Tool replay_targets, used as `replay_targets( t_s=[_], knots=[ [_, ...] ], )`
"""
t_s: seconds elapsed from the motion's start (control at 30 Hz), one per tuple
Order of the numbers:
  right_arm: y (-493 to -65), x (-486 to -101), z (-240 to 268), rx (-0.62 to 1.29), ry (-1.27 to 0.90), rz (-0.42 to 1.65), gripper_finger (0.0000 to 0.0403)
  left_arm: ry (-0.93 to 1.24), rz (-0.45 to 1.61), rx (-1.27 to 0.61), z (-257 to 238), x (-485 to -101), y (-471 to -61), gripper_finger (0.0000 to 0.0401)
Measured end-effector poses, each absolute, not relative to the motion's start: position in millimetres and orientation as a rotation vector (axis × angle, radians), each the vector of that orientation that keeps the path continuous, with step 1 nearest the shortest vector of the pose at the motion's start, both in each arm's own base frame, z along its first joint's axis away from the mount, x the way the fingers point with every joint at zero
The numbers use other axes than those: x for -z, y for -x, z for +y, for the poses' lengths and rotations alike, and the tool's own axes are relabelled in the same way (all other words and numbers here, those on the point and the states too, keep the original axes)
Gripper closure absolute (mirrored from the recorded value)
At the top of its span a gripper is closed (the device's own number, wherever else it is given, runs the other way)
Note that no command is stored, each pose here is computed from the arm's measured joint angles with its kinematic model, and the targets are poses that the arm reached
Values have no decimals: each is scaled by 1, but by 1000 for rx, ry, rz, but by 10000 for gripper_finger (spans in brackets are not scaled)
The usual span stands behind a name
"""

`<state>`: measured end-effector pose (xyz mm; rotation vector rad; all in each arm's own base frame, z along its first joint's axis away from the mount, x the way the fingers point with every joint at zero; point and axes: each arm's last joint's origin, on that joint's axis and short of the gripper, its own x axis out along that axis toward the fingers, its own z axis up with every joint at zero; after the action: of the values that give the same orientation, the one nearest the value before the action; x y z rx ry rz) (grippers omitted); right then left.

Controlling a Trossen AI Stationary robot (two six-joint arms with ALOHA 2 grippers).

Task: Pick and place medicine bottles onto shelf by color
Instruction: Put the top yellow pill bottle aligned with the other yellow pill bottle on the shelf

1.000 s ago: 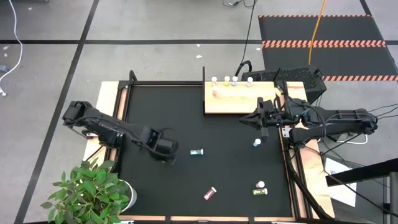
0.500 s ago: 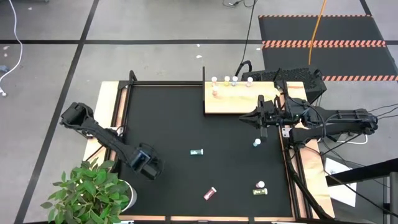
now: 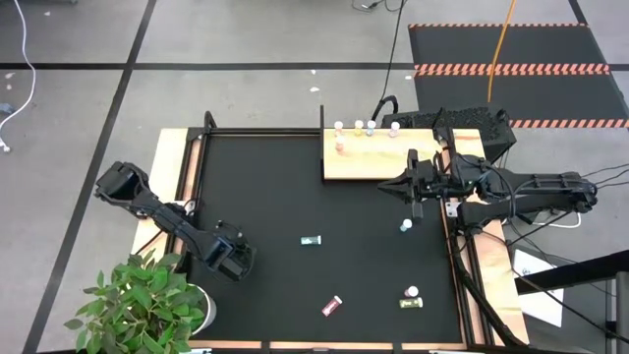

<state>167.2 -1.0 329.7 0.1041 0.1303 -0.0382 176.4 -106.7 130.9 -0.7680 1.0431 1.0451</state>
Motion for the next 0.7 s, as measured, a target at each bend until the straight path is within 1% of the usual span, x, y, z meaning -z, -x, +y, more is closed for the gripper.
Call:
replay_targets(
  t_s=[0.27, 0.33, 0.47, 0.7],
  knots=[
    [-167, -330, -1, 36, -21, 131, 403, 685, 986, -998, -104, -126, -176, 92],
    [-168, -327, -2, 57, -7, 136, 403, 668, 957, -1004, -102, -126, -176, 100],
    [-169, -318, -4, 90, -6, 163, 403, 652, 933, -1004, -101, -126, -177, 141],
    [-170, -307, -6, 103, -50, 181, 403, 629, 925, -1001, -100, -126, -178, 234]
  ],
)
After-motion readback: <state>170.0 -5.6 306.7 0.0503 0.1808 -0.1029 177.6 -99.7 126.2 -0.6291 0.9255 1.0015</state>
